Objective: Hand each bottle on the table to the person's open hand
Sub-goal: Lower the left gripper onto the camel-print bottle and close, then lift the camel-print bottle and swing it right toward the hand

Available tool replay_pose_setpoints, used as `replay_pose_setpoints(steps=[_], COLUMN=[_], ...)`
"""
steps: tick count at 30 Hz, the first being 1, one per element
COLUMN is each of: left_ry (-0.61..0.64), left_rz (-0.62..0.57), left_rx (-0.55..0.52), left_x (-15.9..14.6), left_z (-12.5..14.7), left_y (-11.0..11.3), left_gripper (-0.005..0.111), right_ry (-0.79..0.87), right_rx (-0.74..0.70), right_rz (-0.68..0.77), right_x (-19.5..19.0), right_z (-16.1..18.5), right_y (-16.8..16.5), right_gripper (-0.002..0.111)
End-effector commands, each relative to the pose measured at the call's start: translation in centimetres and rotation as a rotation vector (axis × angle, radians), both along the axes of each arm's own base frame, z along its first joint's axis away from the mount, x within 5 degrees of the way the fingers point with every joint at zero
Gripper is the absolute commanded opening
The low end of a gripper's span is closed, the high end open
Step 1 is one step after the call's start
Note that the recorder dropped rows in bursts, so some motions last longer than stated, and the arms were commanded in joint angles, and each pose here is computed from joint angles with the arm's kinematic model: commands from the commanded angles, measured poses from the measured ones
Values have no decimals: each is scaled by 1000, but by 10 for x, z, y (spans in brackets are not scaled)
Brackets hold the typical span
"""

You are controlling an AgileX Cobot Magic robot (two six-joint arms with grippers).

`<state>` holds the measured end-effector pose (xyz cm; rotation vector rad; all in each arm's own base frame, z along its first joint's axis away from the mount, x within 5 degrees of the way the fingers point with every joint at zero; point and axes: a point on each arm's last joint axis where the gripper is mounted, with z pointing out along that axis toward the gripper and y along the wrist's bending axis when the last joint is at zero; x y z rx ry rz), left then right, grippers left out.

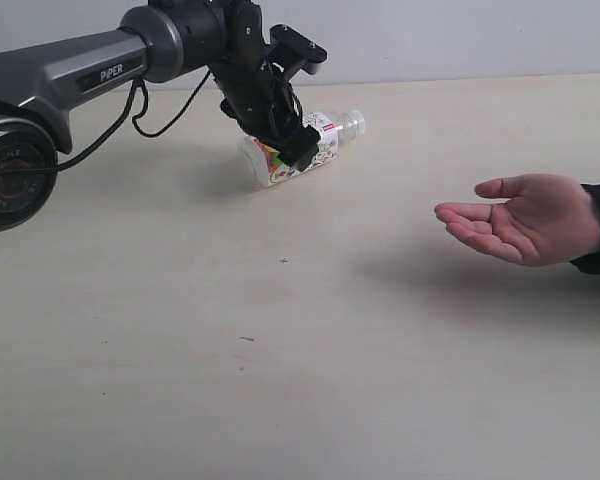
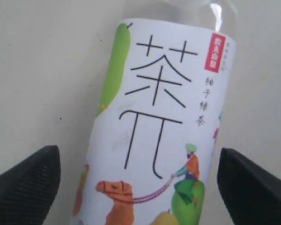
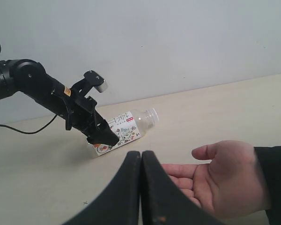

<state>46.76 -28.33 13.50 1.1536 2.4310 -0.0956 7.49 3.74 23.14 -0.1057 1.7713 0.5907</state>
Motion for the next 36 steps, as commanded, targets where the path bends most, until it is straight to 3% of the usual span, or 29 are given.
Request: replay_pose_setpoints(steps=[1, 4, 10, 11, 16, 27, 36], left_ry=[4, 15, 43, 44, 58, 66, 147], left_rz=[-4, -4, -5, -3, 70, 256, 350], left_rx=[5, 12, 29, 28, -3, -113, -143], left_x=[-1, -2, -4, -5, -7, -23, -50], left_z=[0, 0, -1, 0, 17, 95, 132], left_y=[-1, -1, 1, 1, 2, 12, 9], left_gripper=[79, 61, 5, 1, 0, 0, 0], right_ry=[-10, -10, -10, -10, -10, -10, -10], right_rx=[0, 0, 0, 0, 0, 0, 0], right_rz=[-2, -2, -2, -2, -2, -2, -2], right_x=[0, 0, 0, 0, 0, 0, 0], right_z=[0, 0, 0, 0, 0, 0, 0], right_y=[0, 0, 0, 0, 0, 0, 0], right_gripper=[0, 0, 0, 0, 0, 0, 0])
